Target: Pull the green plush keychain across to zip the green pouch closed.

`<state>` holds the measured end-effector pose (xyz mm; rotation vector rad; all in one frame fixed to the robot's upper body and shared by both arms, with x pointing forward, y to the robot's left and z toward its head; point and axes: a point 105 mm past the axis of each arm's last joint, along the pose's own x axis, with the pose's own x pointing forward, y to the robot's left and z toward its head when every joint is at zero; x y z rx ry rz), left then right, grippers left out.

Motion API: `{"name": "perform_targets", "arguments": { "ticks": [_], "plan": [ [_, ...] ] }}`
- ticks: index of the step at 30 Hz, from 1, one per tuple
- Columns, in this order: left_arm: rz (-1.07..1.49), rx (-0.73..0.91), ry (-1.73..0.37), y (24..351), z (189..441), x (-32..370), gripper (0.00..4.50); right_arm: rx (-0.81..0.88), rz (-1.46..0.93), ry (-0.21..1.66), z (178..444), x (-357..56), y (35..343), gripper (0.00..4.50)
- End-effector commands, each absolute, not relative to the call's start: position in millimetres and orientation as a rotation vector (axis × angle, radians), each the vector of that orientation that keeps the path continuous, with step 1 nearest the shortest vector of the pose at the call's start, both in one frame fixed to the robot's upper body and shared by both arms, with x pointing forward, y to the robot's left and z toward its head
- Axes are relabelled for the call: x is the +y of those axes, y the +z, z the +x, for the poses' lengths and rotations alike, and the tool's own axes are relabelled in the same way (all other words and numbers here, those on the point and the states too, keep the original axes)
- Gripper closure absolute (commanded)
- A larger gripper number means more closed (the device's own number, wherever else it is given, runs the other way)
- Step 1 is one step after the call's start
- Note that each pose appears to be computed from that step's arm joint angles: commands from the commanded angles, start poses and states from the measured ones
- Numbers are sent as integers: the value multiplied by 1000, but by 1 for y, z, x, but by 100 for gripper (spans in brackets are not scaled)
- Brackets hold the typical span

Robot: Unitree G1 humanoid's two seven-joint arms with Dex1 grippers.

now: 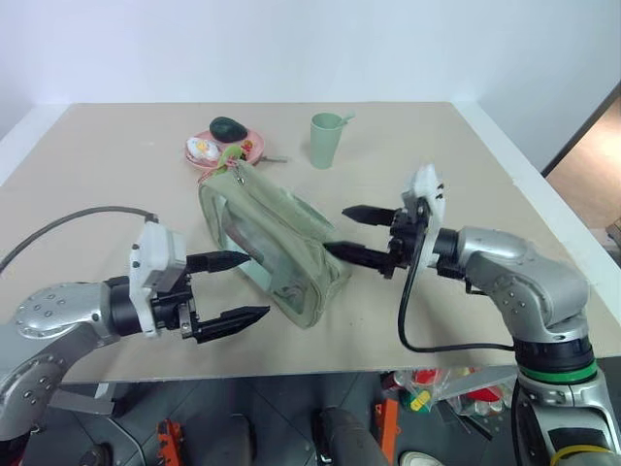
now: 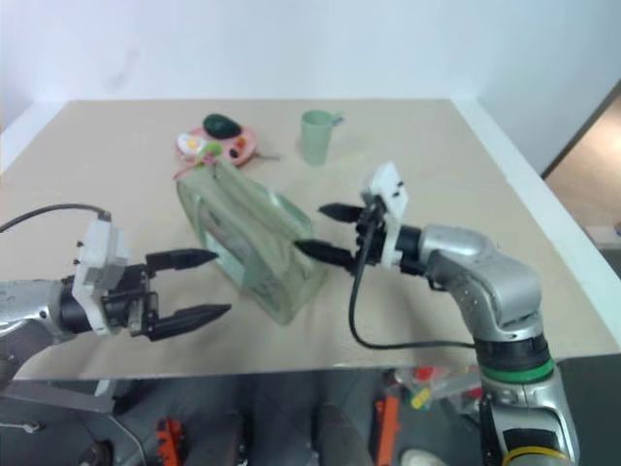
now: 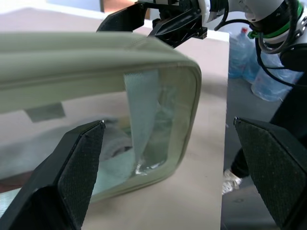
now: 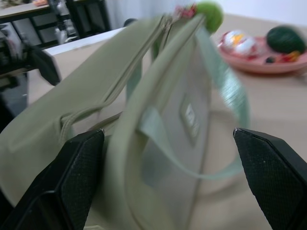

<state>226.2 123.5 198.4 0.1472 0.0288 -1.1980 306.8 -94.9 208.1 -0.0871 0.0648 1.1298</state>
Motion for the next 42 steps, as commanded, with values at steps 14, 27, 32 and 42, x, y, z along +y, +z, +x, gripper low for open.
{"name": "perform_targets", "arguments": {
  "ticks": [14, 27, 32, 42],
  "plan": [
    [194, -17, -1189, 200, 231, 118, 0, 50, -60, 1142, 308, -99, 209, 427],
    [193, -44, -1212, 204, 237, 106, 0, -4, -571, 1406, 366, -110, 254, 440],
    [186, -57, -1209, 203, 236, 102, 0, -13, -624, 1381, 394, -108, 263, 440],
    [139, -100, -1098, 204, 241, 104, 0, -116, -434, 1344, 400, -113, 284, 244]
  ]
}}
